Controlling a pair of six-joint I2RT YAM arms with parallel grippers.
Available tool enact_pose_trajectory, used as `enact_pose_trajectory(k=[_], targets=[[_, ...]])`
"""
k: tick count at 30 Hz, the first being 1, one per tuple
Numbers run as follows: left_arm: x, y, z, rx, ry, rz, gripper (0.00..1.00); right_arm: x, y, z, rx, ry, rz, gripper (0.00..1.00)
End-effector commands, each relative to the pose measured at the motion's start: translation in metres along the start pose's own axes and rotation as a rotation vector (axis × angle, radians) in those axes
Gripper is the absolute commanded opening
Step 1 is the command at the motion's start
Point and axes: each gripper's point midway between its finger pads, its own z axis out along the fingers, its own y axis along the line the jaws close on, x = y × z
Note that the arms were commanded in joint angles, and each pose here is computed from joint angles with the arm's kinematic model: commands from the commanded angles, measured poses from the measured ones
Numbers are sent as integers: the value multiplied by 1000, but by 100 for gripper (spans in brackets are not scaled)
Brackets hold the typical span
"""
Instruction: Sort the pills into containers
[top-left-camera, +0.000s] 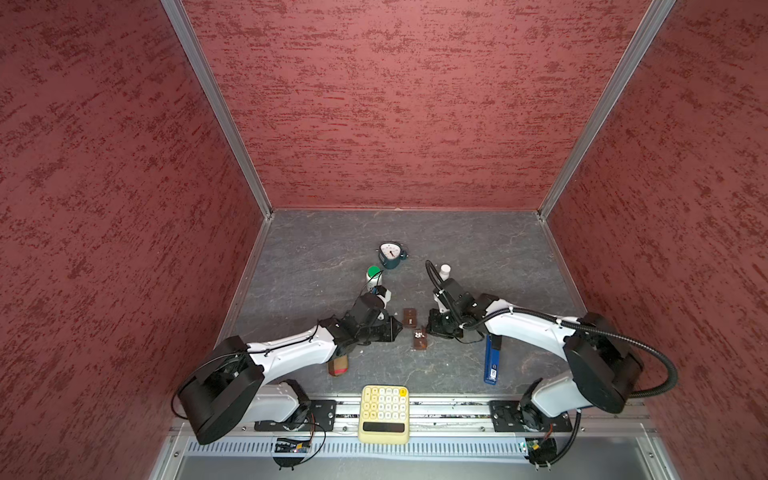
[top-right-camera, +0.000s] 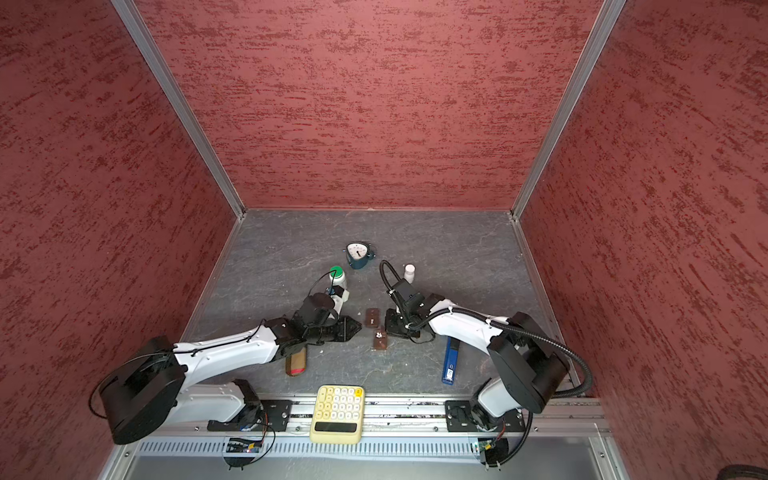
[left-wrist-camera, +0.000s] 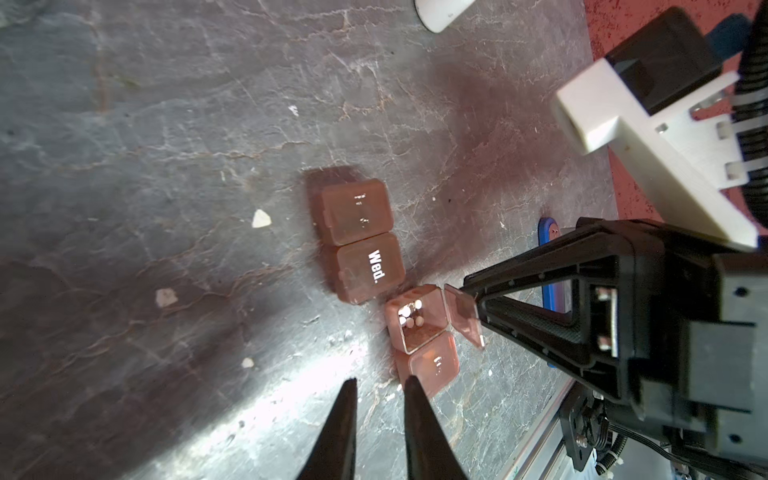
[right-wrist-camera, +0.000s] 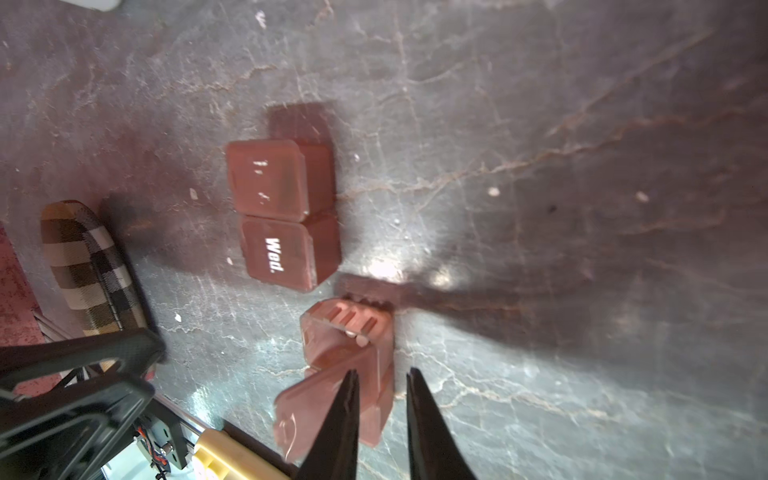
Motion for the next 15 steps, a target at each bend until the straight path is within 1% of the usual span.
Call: enact_pose_trajectory(k=[1,7,13,15], targets=[[5,3,-3,10,11,-17,25,-4,11,0,-20,-5,-21,24],[10,5,0,33,16,-48,29,-4,12,4,-17,7,-24,27],[13,2,2,67,26,-57,39,-3,12,8,-4,19,-25,30],[14,1,3,73,29,-57,39,-3,11,8,-1,18,-24,31]])
